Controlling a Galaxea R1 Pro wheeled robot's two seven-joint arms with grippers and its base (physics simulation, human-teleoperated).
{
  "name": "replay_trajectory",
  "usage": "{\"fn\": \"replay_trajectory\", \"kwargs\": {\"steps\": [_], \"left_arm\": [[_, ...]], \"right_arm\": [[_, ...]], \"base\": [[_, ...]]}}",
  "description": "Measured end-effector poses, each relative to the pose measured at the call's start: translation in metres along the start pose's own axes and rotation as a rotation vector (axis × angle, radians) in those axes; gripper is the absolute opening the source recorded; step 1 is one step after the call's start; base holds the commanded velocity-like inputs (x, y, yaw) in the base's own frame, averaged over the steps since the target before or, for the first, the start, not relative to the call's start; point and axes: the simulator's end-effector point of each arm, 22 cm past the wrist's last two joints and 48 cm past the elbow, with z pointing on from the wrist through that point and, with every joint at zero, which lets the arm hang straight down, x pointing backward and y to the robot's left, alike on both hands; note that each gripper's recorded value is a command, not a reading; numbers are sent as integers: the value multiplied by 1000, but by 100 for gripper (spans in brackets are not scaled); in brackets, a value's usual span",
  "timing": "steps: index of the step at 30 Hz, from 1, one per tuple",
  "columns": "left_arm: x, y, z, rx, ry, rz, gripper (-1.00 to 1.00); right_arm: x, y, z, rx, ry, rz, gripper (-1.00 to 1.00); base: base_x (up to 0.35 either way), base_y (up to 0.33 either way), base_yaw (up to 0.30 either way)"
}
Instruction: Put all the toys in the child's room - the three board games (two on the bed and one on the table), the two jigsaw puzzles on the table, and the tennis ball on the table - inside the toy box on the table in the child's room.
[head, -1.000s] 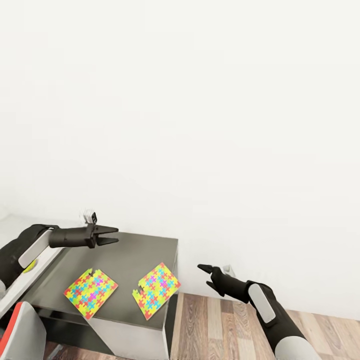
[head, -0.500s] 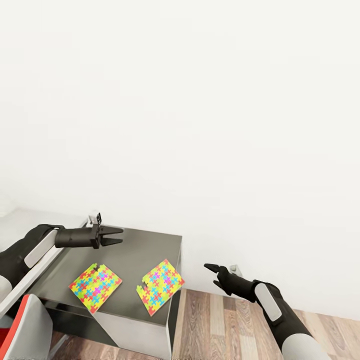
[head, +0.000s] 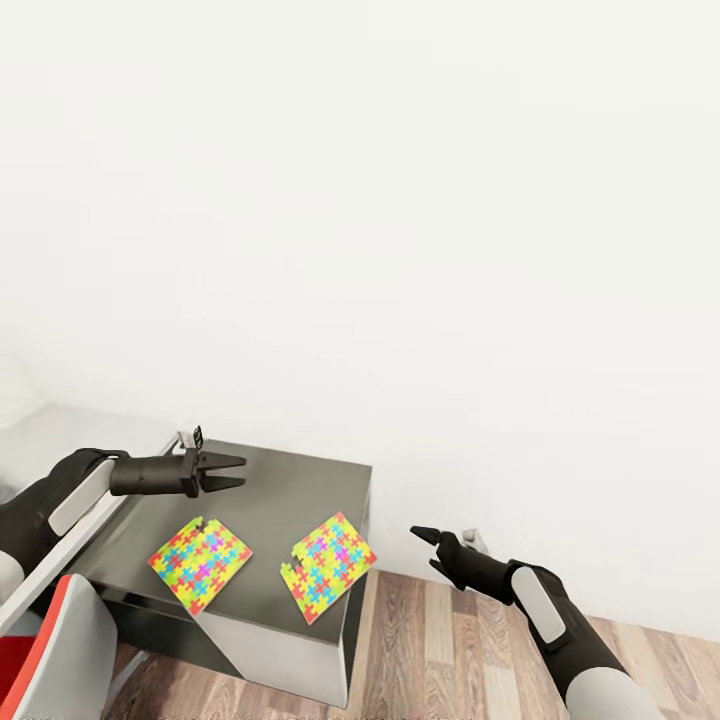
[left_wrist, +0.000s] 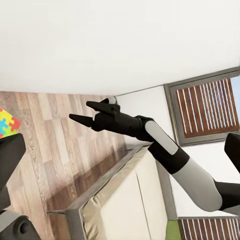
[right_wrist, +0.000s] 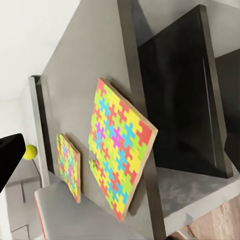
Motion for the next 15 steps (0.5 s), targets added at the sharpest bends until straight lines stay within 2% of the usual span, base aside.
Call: {"fn": "replay_trajectory", "kwargs": {"steps": [11,15], "left_arm": [[2,7,3,3,5,-16,100],[2,10,4,2,8,-22,100]], "right_arm": [[0,-8,3,7,-8,4,100],[0,-2,4,-34,-11,4,100]], "base": [[0,0,83],[0,0,82]]}}
